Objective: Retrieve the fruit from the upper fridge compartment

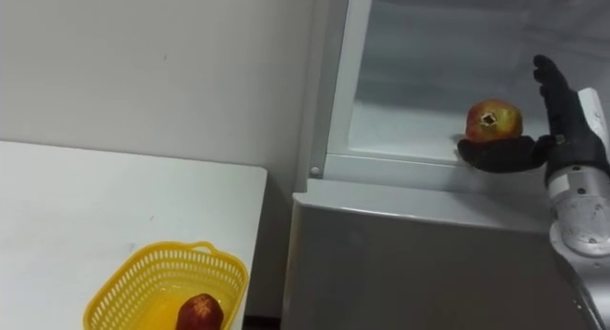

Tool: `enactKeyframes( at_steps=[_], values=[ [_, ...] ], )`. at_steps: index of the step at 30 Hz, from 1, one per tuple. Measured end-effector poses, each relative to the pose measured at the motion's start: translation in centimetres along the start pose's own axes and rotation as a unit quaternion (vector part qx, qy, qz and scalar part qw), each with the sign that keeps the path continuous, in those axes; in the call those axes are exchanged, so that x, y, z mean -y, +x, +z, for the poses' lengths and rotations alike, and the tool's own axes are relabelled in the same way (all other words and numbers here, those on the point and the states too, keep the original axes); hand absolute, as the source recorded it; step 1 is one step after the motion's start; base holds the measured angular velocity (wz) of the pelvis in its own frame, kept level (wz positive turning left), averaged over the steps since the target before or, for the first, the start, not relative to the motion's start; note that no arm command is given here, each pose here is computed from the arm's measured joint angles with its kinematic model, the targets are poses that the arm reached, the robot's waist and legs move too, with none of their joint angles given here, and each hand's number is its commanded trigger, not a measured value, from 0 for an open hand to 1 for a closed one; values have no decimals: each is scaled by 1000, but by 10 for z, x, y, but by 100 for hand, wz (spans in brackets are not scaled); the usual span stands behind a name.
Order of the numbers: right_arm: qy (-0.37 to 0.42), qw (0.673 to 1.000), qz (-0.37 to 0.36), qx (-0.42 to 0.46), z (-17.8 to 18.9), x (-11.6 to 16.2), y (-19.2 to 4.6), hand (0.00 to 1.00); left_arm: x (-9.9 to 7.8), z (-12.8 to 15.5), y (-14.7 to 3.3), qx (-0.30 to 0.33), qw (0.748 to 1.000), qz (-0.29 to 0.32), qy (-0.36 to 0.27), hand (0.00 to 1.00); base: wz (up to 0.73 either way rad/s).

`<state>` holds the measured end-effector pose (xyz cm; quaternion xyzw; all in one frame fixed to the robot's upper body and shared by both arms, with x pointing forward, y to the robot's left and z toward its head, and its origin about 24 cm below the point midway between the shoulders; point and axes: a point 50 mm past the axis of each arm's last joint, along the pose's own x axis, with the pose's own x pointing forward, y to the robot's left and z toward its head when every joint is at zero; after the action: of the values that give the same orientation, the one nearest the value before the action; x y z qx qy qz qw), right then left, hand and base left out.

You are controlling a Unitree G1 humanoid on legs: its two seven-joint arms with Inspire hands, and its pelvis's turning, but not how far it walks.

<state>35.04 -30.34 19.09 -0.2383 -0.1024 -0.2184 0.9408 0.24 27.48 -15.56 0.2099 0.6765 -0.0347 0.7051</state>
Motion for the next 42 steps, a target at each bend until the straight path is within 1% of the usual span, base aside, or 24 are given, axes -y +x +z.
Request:
enactKeyframes(
  at_steps=[8,13,16,19,28,29,30,31,32,38,42],
  values=[
    [-16,1000,-5,-17,-6,5,3,0,-3,-6,-1,-15,1000,8,0,0,2],
    [-20,999,-8,-31,-13,7,3,0,-9,-8,-1,-21,1000,15,5,0,1],
    [-19,999,-11,-41,-15,9,5,0,-8,-6,-2,-15,1000,13,18,0,5],
    [-15,999,-5,-41,-14,9,6,0,-8,-5,-2,-12,1000,14,19,0,0],
    [59,996,10,-65,-21,12,6,0,-10,-5,-2,-11,1000,24,16,0,0],
    [64,996,17,-67,-22,13,6,16,-10,-5,-2,-12,1000,23,17,0,0],
    [70,995,23,-68,-22,15,6,67,-10,-6,-2,-13,1000,20,18,0,0],
    [74,995,26,-68,-23,15,6,80,-9,-6,-2,-14,1000,19,18,0,0],
    [79,994,34,-69,-23,14,6,100,-9,-7,-2,-17,1000,17,18,0,0],
    [95,990,64,-77,-28,16,6,100,-8,-9,-1,-23,1000,10,17,0,1],
    [100,990,56,-77,-30,22,7,100,-8,-10,-1,-28,999,10,16,0,0]
  ],
)
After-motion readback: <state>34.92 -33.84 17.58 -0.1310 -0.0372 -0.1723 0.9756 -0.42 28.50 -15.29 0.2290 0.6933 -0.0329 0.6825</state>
